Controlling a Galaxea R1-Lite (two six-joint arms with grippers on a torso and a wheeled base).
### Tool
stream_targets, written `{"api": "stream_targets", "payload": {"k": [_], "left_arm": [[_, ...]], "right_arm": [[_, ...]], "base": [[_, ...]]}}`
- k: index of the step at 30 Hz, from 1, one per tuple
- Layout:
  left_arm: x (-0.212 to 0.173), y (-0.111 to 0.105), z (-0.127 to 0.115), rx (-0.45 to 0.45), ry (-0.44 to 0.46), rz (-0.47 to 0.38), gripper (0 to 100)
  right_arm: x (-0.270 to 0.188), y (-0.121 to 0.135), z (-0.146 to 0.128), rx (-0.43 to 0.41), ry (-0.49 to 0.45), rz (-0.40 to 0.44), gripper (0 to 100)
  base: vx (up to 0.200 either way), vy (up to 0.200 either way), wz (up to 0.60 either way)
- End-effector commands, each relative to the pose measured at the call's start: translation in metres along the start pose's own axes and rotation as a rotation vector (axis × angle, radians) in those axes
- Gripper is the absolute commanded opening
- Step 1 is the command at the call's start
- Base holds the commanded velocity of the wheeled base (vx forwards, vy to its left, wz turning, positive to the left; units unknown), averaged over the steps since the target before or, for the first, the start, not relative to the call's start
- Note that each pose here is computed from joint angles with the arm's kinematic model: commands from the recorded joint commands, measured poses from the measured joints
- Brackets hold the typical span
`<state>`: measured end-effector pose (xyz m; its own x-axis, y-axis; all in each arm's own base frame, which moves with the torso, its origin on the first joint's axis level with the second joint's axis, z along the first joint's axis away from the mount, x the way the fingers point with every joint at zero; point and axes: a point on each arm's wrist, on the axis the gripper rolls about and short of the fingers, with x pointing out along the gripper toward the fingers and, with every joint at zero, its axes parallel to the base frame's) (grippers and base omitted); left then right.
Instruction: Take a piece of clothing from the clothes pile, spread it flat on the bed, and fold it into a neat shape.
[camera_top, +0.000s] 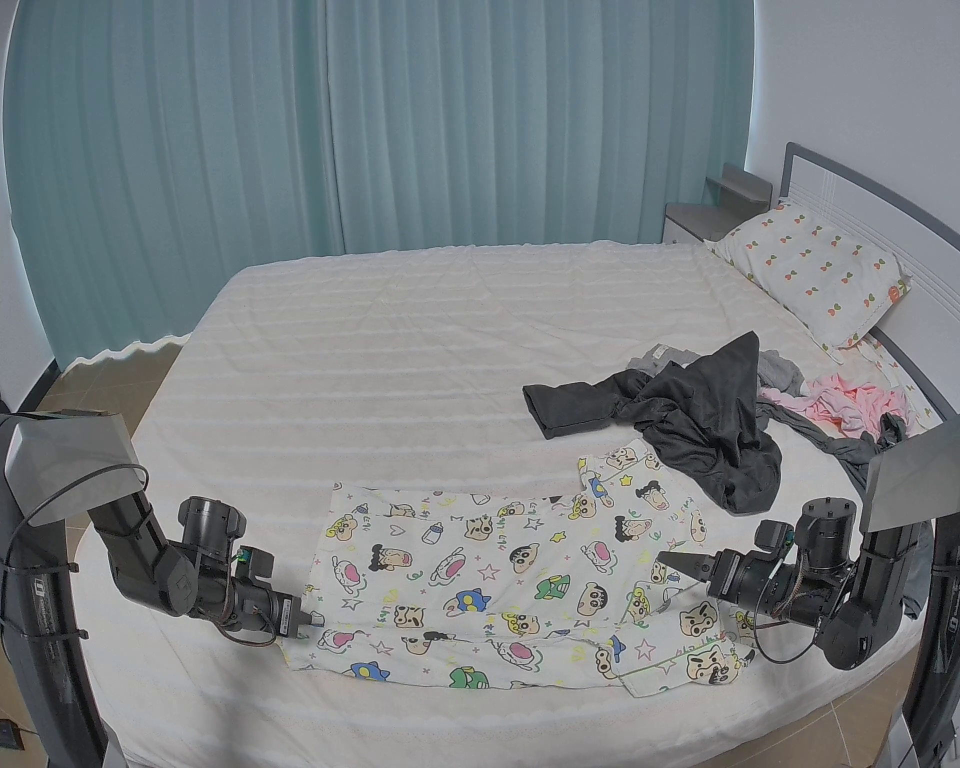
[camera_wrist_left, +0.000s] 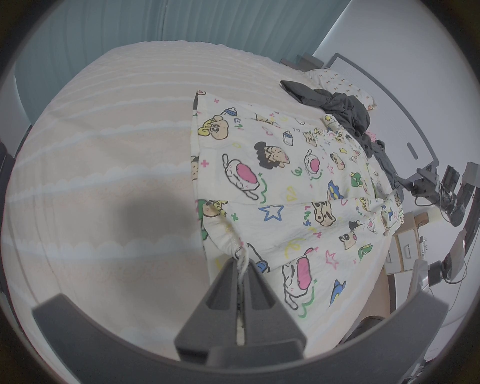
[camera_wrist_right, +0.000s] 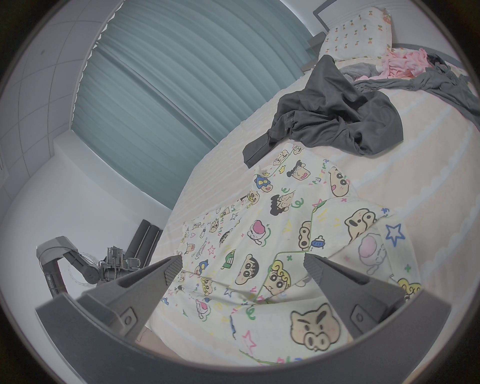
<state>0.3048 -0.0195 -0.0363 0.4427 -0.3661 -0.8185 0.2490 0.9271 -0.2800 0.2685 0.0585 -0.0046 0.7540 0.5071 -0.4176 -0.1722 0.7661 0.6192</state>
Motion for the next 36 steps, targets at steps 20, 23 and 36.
{"api": "stream_targets", "payload": {"k": [20, 23, 36], "left_arm": [[-0.001, -0.001, -0.004, -0.004, 0.008, -0.005, 0], [-0.001, -0.001, -0.004, -0.004, 0.008, -0.007, 0], [-0.001, -0.002, -0.005, -0.01, 0.01, -0.006, 0]], "right_arm": [[0.005, -0.05, -0.022, -0.072, 0.209, -0.038, 100], [0.007, -0.053, -0.028, -0.1, 0.234, -0.038, 100], [0.007, -0.048, -0.026, -0.126, 0.235, 0.018, 0]], "base": [[0.0, 0.0, 0.0], [0.0, 0.0, 0.0], [0.0, 0.0, 0.0]]}}
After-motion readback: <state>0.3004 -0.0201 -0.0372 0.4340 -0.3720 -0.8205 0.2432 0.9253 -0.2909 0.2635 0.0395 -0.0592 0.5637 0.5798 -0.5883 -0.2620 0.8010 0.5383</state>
